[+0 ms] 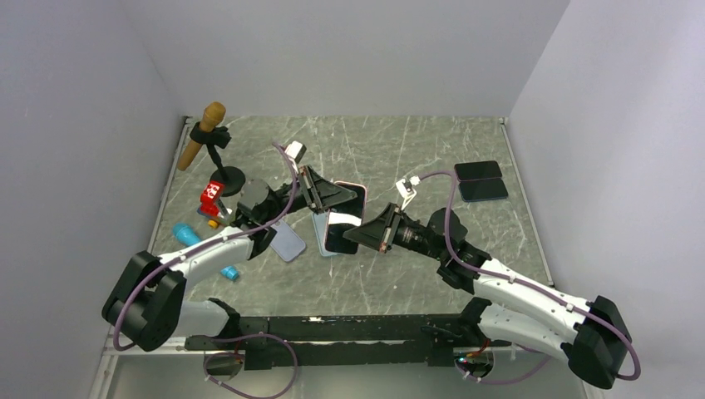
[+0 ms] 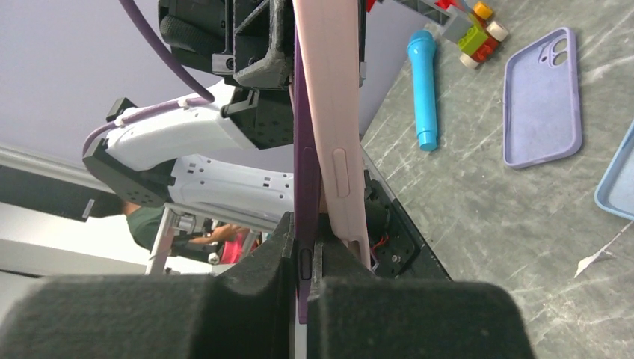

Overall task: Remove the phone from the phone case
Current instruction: Remove the phone case from the phone, then place the phone case at the center of the board.

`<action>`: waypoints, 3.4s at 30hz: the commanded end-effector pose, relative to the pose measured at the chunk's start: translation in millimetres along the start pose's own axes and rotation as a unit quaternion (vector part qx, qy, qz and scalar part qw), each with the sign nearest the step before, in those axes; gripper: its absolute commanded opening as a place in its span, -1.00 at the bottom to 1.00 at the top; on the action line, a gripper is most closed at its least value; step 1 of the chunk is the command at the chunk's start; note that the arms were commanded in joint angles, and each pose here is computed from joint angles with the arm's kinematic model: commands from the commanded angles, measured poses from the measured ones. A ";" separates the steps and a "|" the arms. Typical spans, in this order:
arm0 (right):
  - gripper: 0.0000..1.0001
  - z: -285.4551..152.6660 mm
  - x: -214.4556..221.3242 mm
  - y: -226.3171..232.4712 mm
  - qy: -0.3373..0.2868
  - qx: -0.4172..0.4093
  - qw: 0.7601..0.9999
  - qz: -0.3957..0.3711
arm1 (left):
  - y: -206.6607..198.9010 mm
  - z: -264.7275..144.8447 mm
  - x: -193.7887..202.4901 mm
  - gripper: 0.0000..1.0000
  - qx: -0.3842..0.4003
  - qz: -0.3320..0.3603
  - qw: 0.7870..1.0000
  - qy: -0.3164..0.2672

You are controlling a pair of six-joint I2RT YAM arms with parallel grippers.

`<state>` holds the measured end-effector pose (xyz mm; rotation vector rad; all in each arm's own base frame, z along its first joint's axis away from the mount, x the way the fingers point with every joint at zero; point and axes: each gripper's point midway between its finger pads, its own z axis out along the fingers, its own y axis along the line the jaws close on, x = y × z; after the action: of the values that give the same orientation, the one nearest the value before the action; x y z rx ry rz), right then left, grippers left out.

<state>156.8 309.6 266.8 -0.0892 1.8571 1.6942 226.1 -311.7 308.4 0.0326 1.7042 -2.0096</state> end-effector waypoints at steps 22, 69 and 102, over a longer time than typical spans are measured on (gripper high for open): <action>-1.00 -30.6 -42.6 50.9 -0.073 -0.175 0.981 0.042 | -35.8 -42.1 41.6 0.84 0.116 0.116 0.982 0.089; -1.00 -42.8 28.4 -39.6 -0.013 -0.011 0.999 0.031 | 75.8 -18.4 -7.4 -1.00 -0.255 0.105 0.961 0.005; -1.00 -140.6 -0.5 -77.8 -0.153 0.202 0.967 -0.006 | 238.9 28.2 26.6 -0.14 -0.376 -0.094 0.920 -0.066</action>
<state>135.6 164.9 173.2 0.3101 1.9761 1.1625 296.7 -363.9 71.8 -0.5263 2.3999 -1.2510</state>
